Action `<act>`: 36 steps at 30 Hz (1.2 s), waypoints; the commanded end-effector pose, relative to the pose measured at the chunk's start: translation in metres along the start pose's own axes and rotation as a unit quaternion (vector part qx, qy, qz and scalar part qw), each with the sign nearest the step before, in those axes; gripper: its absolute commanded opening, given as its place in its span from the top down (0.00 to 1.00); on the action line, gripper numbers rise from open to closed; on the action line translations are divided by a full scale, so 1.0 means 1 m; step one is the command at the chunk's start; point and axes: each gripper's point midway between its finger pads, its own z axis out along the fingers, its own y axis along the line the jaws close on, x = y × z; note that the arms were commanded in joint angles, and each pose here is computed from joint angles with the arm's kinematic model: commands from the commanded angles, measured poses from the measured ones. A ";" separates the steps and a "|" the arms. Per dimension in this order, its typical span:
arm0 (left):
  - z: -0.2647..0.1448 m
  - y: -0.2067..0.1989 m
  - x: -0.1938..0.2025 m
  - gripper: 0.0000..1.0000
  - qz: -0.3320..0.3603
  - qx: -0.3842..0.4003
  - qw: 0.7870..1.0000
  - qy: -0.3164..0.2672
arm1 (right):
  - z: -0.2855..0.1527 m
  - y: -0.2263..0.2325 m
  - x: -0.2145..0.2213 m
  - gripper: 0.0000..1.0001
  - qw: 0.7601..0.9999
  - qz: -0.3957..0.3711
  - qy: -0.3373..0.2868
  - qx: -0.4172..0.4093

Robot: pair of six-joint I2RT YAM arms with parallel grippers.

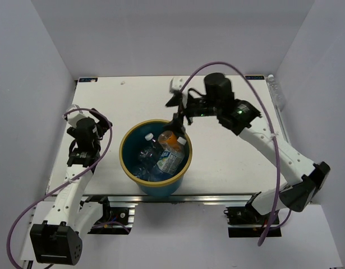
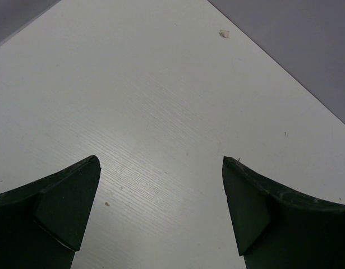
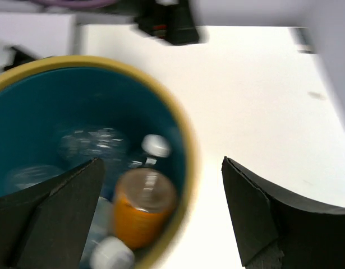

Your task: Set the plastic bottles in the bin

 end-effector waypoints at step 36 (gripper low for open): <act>0.071 -0.033 0.027 0.02 0.049 0.034 0.998 0.034 | -0.445 -0.413 0.421 0.11 0.518 0.107 0.361 0.768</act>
